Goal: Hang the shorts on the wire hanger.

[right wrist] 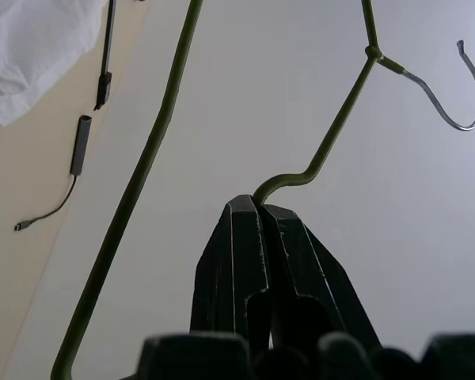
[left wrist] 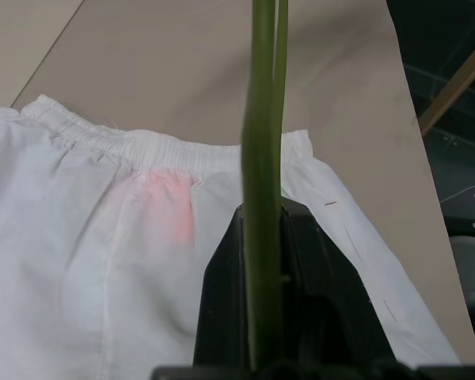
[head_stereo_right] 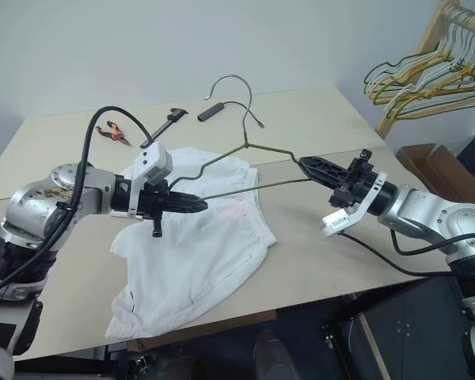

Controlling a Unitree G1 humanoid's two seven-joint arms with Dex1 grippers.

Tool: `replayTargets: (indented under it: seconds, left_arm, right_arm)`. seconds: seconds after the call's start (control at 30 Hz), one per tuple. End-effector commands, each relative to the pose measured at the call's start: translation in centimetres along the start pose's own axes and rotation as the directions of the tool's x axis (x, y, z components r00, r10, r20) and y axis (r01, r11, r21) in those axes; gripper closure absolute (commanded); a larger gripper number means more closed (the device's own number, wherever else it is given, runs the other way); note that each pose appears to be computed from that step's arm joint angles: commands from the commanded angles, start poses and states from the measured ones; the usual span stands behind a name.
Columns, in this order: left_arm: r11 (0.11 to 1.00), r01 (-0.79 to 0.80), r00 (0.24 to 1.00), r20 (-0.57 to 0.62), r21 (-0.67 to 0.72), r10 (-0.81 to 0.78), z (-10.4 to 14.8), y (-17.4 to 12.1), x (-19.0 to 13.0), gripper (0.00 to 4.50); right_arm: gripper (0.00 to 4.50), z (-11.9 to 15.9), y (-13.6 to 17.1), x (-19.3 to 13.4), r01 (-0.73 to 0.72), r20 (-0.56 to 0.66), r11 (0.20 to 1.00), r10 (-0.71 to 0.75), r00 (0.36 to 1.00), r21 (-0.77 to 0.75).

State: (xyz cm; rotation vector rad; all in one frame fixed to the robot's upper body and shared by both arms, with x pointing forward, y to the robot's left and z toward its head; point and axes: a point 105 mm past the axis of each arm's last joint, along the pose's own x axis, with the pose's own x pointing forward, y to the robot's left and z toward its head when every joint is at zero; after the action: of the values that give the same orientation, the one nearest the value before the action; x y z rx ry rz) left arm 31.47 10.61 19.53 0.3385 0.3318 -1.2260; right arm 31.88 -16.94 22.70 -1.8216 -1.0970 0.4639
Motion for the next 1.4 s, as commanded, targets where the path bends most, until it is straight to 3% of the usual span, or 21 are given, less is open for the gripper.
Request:
replayTargets:
  seconds: [0.03,0.07,0.1,0.2,0.27,0.33,0.43,0.47,0.53,0.7,0.8,0.9,1.23,1.33,1.4]
  left_arm:
    - [0.997,-0.063,0.998,0.016,0.046,0.062,0.9,0.6,-0.6,4.47]
    - [0.995,-0.087,0.996,-0.001,0.053,0.087,0.4,0.9,-0.6,4.47]
    - [0.991,-0.118,0.993,-0.016,0.057,0.119,-0.1,1.4,-0.7,4.50]
    - [0.980,-0.176,0.983,-0.033,0.095,0.180,-1.3,2.3,-1.2,4.50]
    - [0.969,-0.201,0.978,-0.031,0.143,0.207,-1.7,2.6,-1.4,4.50]
    - [0.953,-0.203,0.977,-0.018,0.223,0.212,-2.1,2.4,-1.2,4.50]
    - [0.935,-0.155,0.986,-0.007,0.319,0.165,-2.4,1.4,-0.8,4.50]
    - [0.928,-0.139,0.989,0.001,0.346,0.148,-2.4,1.1,-0.7,4.50]
    - [0.919,-0.116,0.993,0.015,0.376,0.120,-2.1,0.8,-0.5,4.50]
    - [0.908,-0.077,0.997,0.029,0.413,0.072,-1.6,0.2,-0.2,4.50]
    - [0.904,-0.063,0.998,0.037,0.424,0.052,-1.4,-0.1,0.0,4.50]
    - [0.901,-0.058,0.998,0.042,0.429,0.044,-1.3,-0.3,0.2,4.50]
    - [0.898,-0.040,0.999,0.031,0.438,0.029,-1.6,-0.5,0.6,4.50]
    - [0.890,-0.041,0.998,0.060,0.453,0.015,-1.5,-0.6,0.6,4.50]
    - [0.899,-0.010,0.993,0.108,0.438,-0.041,-1.3,-1.1,0.4,3.94]
  right_arm:
    - [4.50,0.1,-1.8,0.4,0.069,0.019,0.998,-0.069,0.997,-0.007]
    - [4.50,0.0,-1.8,0.3,0.064,0.016,0.998,-0.064,0.998,0.015]
    - [3.96,0.1,-1.8,0.1,0.049,0.020,0.997,-0.051,0.999,0.056]
    - [3.12,0.9,-1.1,-1.0,-0.062,0.045,0.965,0.052,0.998,0.253]
    - [2.42,1.7,-0.6,-1.7,-0.145,0.055,0.890,0.134,0.989,0.433]
    - [1.78,1.6,-0.9,-1.7,-0.144,0.021,0.716,0.177,0.984,0.683]
    - [0.69,0.9,-0.8,-1.3,-0.147,0.043,0.338,0.297,0.954,0.930]
    - [0.69,0.7,-0.7,-1.1,-0.170,0.081,0.234,0.347,0.935,0.957]
    - [0.69,0.6,-0.5,-0.6,-0.208,0.144,0.119,0.405,0.903,0.971]
    - [0.69,1.0,-0.1,0.4,-0.306,0.280,-0.025,0.480,0.831,0.952]
    - [0.69,1.2,1.1,0.7,-0.342,0.311,-0.050,0.552,0.774,0.939]
    - [1.25,1.6,2.1,0.7,-0.379,0.360,-0.098,0.595,0.719,0.920]
    - [4.48,2.4,1.8,0.9,-0.467,0.420,-0.085,0.599,0.682,0.880]
    - [4.48,2.6,1.8,0.9,-0.466,0.427,-0.093,0.586,0.689,0.880]
    - [4.50,2.9,1.9,0.5,-0.467,0.427,-0.088,0.578,0.695,0.880]
